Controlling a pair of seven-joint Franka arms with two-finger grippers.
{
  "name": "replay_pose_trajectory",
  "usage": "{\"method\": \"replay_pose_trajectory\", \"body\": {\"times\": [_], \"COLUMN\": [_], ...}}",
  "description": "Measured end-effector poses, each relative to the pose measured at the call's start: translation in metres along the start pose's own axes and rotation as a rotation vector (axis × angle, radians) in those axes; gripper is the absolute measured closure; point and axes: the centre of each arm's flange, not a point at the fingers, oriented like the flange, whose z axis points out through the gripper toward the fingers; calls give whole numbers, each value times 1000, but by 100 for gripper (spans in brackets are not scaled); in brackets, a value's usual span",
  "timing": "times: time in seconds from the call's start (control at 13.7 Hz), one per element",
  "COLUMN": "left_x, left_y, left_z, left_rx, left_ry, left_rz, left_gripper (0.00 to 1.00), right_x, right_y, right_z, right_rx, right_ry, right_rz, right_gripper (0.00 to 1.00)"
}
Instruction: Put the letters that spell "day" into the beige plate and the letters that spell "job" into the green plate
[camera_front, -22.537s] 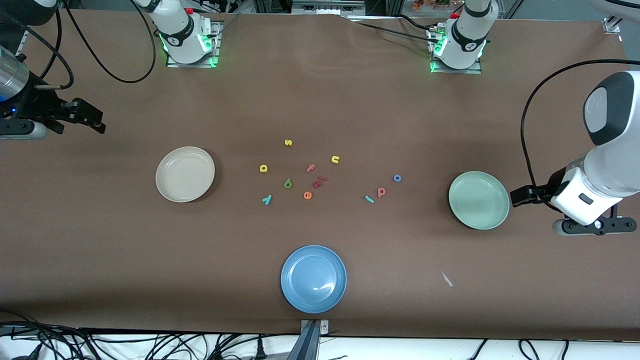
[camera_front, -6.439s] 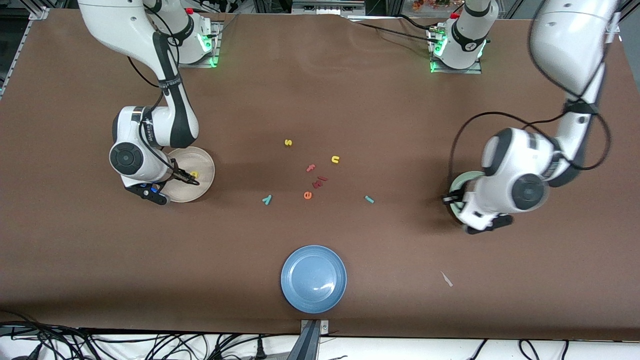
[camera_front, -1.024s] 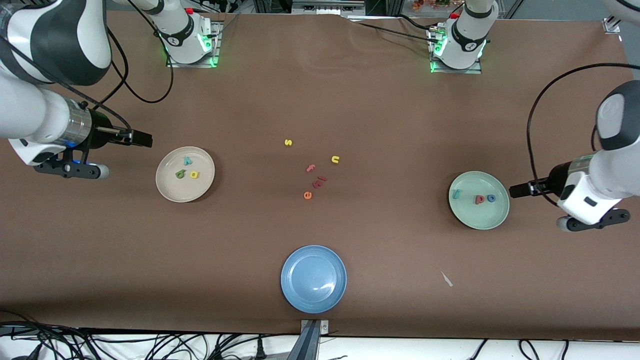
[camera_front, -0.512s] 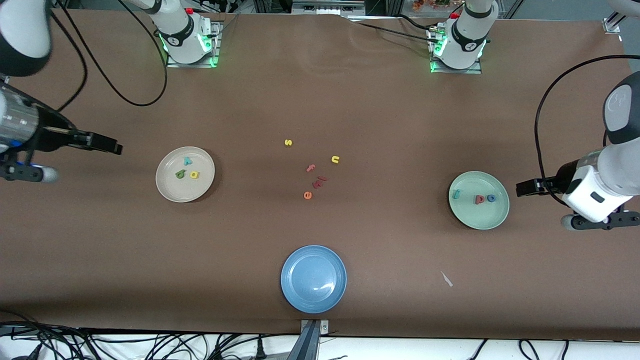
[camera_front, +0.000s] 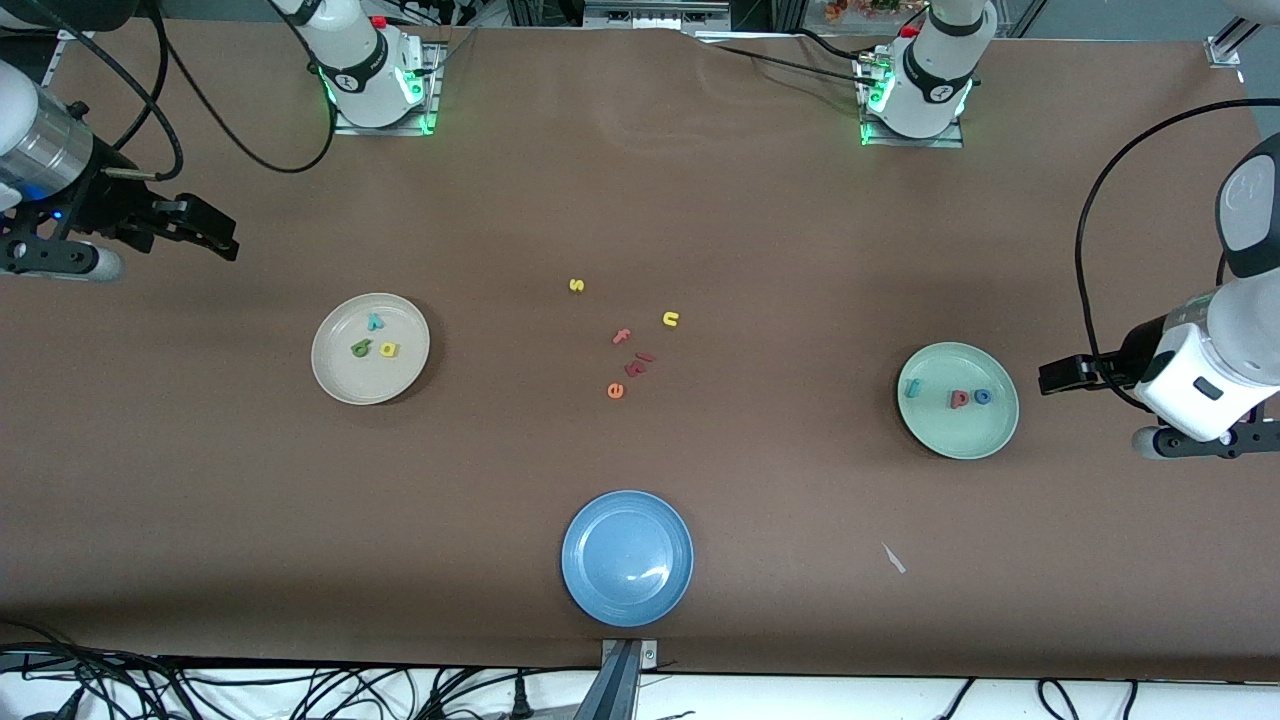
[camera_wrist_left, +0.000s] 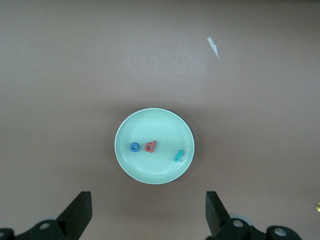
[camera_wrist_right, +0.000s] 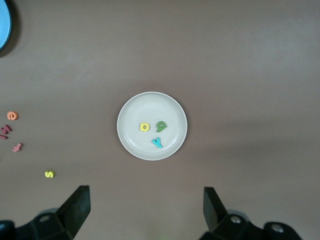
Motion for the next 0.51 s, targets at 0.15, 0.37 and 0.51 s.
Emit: {"method": "replay_pose_trajectory", "body": {"times": [0.15,0.37,0.51], "left_x": [-4,-11,-13], "left_y": [14,49,54], "left_z": [-8,-21,-28], "left_rx": [6,25,28], "left_ry": [14,58,88], "left_rz": [18,60,65], "left_gripper": [0,0,0], "right_x": [-1,1,-1], "right_y": [23,26,23], "right_z": [3,-1,-4], "right_rx": [14,17,19], "right_ry": [2,23,31], "right_rz": [35,40,33], "right_gripper": [0,0,0]}}
